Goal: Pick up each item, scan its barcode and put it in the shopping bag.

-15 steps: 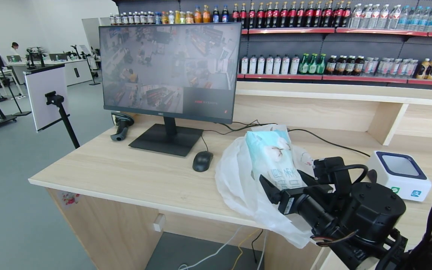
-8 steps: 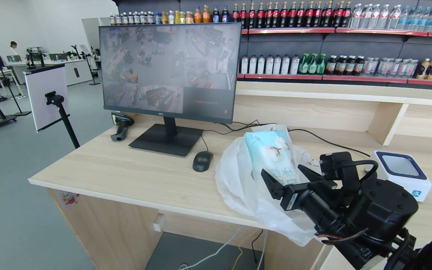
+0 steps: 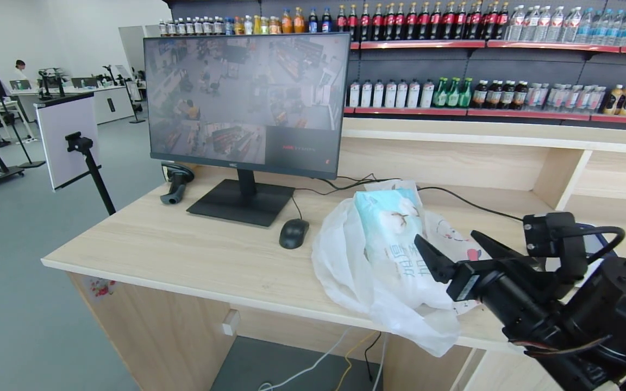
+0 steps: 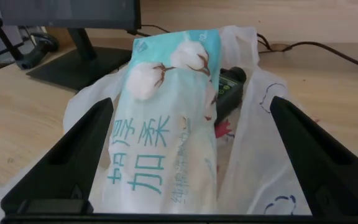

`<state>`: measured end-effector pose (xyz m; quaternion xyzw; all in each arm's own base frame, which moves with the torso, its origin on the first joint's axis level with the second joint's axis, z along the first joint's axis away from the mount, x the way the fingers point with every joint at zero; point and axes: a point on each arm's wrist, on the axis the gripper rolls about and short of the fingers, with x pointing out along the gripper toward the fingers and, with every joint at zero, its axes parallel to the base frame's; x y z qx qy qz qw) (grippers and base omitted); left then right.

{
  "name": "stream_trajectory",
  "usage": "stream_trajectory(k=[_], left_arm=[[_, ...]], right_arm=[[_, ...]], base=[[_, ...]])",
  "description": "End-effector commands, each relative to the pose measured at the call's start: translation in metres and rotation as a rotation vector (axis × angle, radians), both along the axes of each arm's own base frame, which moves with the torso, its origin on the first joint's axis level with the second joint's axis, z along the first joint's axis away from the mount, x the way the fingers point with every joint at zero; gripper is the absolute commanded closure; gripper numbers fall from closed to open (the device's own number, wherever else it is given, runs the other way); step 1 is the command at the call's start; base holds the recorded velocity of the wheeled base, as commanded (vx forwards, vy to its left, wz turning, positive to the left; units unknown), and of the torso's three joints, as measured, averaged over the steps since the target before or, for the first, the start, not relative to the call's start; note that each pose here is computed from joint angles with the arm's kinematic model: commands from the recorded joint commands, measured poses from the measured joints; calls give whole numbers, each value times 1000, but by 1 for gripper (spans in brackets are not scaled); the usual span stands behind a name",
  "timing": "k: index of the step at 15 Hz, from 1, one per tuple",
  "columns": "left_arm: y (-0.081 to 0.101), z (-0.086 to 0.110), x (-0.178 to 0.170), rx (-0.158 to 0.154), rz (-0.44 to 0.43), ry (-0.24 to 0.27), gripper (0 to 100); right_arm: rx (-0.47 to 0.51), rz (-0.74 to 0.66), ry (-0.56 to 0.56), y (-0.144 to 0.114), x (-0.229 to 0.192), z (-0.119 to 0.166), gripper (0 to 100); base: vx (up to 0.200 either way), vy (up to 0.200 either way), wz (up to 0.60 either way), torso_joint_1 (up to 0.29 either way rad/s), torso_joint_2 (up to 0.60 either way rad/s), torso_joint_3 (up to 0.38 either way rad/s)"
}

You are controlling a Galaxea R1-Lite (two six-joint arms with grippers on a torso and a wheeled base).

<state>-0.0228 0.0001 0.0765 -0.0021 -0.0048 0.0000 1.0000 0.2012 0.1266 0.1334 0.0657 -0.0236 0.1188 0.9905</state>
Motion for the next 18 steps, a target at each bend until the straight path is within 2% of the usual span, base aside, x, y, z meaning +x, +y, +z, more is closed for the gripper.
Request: stream_trajectory(k=[1,3,5,7,10,12,14,18], left_arm=[[0,0,0,0,0,-1,0],[0,0,0,0,0,-1,0],[0,0,0,0,0,-1,0],[0,0,0,0,2,0,0],[0,0,0,0,2,2,0],[0,0,0,1,2,0,0],[0,0,0,0,2,0,0],[0,0,0,-2,2,2,0]], right_arm=[[11,-102,-28,-41,-24,10,0],[22,-150,-71,-68,-56,16,0],[58,-168,-166,-77,-71,32,0],[46,-170,-188,-83,-85,38,0],[-35,-72,-125,-88,-115,32,0],[-165,34,-4,-102,-151,8,0],[-237,124,68,-111,-169,-8,0],[-314,278,114,-123,-191,-30,0]], base=[[0,0,0,0,0,0],[0,0,0,0,0,0],[0,0,0,0,0,0],[0,0,0,0,0,0],[0,0,0,0,0,0],[0,0,0,0,0,0],[0,0,0,0,0,0],[0,0,0,0,0,0]])
